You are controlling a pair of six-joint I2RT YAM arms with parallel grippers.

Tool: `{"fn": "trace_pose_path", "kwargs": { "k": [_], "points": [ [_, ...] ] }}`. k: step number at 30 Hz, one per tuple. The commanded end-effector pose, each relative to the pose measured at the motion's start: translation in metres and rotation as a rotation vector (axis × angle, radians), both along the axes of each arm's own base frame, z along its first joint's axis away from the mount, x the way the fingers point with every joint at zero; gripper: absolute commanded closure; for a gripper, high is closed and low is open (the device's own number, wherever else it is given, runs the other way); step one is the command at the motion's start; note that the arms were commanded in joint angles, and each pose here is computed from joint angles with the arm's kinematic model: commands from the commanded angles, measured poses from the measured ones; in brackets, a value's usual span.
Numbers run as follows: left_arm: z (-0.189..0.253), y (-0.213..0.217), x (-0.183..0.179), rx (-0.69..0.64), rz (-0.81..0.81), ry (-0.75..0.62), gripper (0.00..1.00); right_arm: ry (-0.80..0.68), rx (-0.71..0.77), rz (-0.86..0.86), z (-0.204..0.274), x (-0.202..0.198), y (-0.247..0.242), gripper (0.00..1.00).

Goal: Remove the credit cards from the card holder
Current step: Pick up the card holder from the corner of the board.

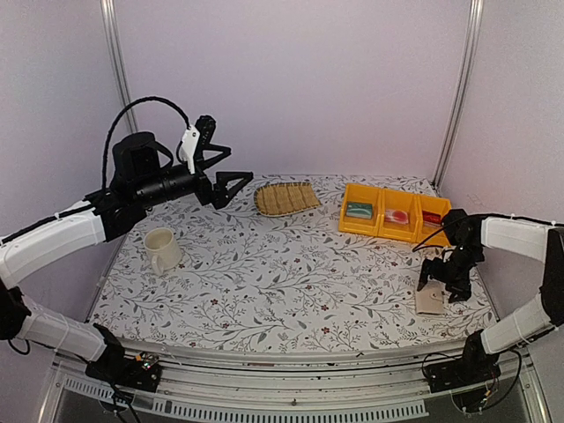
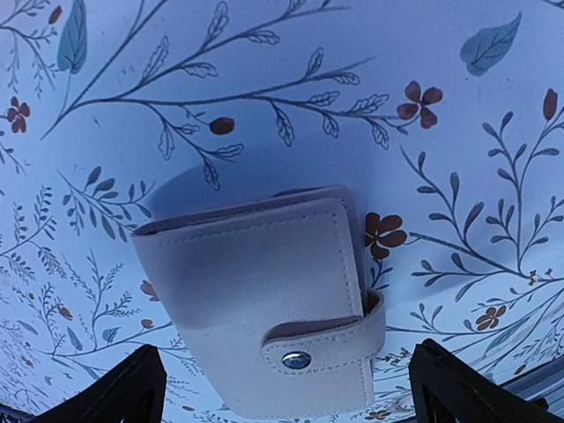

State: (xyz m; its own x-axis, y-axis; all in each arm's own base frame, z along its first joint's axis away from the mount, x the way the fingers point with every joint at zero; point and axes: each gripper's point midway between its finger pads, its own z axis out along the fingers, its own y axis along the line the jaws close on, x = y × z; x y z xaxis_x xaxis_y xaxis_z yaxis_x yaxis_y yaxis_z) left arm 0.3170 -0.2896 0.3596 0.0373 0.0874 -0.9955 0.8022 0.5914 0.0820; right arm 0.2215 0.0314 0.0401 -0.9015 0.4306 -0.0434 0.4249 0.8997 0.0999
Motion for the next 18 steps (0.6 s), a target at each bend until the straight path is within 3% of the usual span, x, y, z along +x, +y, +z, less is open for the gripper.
{"fn": "trace_pose_path", "kwargs": {
  "k": [1, 6, 15, 18],
  "points": [
    [0.01, -0.005, -0.03, -0.015, -0.118, -0.08, 0.02, 0.025, 0.051, -0.019, -0.011, 0.002, 0.01, 0.01],
    [0.01, 0.0, -0.036, -0.017, -0.11, -0.118, 0.02, 0.074, 0.053, 0.024, -0.022, -0.008, 0.02, 0.01],
    [0.009, 0.0, -0.033, -0.018, -0.099, -0.113, 0.02, 0.171, -0.178, 0.088, -0.036, -0.018, 0.013, 0.0],
    [0.008, 0.0, -0.031, -0.017, -0.095, -0.111, 0.02, 0.185, -0.187, 0.099, -0.041, -0.018, 0.015, 0.15]
  ]
}}
